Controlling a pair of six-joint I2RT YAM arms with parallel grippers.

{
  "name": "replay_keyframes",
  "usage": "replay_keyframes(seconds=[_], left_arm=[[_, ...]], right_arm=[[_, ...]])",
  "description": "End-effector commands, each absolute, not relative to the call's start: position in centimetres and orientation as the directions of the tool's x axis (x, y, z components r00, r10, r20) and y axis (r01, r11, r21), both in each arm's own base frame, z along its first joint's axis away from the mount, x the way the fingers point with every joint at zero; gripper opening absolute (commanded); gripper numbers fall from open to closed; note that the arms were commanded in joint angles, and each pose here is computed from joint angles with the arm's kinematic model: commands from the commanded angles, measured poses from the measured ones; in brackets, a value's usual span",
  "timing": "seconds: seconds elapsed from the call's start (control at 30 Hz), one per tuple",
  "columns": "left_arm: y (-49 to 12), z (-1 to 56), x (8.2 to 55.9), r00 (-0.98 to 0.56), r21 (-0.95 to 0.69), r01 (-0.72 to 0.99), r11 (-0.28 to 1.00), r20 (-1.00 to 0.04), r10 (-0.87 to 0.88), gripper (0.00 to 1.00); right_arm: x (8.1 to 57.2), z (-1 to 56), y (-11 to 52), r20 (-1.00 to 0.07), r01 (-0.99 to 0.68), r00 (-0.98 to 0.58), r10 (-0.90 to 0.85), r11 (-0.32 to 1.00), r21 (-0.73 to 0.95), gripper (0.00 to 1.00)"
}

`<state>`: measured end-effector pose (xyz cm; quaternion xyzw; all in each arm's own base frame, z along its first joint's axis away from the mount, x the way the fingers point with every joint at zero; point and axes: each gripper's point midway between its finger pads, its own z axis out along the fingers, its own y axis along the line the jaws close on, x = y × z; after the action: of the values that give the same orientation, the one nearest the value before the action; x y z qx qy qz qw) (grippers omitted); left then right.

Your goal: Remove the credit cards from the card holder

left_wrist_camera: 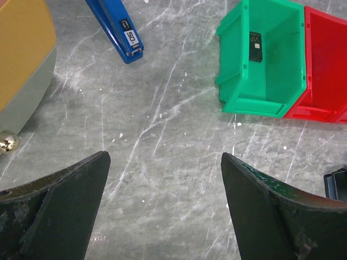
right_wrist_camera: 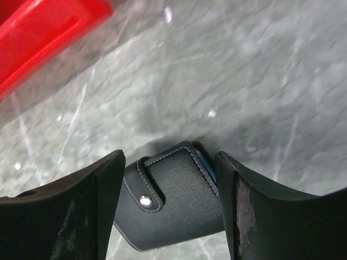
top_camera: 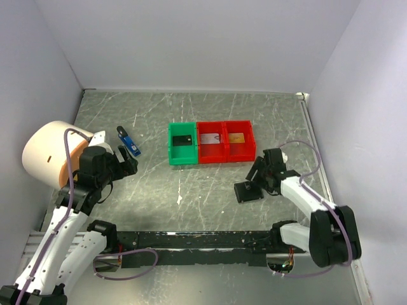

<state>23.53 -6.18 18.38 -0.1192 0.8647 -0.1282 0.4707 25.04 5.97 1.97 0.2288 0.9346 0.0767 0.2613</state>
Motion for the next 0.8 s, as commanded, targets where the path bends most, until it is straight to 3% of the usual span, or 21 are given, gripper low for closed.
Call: replay_keyframes(seconds=[0.0, 0.1, 0.3, 0.6, 0.77], left_arm=[[-6.7, 18.3, 23.9, -0.532, -0.336, -0.057, 0.94, -0.786, -0.313, 0.95], [-6.8, 18.2, 24.0, -0.541, -0.333, -0.056, 0.941, -0.783, -0.309, 0.95], [-6.7, 18.0, 24.0, -0.542, -0.332, -0.065, 0.941, -0.78, -0.313, 0.95], [-6.5, 18.1, 23.9, -0.535, -0.331, -0.081, 0.94, -0.782, -0.321, 0.95], [-6.4, 18.0, 23.9, -0.538, -0.329, -0.083, 0.941, -0.78, -0.321, 0.95]], right_arm=[[22.2, 2.1, 10.1, -0.34, 0.347, -0.787, 0.515, 0.825, 0.446, 0.68], [19.8, 2.3, 13.5, -0.266, 0.288, -0.833, 0.485, 0.791, 0.541, 0.69], [15.6, 4.7, 21.8, -0.304, -0.056, -0.933, 0.192, 0.757, 0.651, 0.69], [18.2, 7.4, 22.1, -0.535, -0.312, -0.84, -0.091, 0.888, 0.339, 0.68], [19.6, 7.0, 22.0, -0.547, -0.379, -0.808, -0.218, 0.904, 0.199, 0.62]])
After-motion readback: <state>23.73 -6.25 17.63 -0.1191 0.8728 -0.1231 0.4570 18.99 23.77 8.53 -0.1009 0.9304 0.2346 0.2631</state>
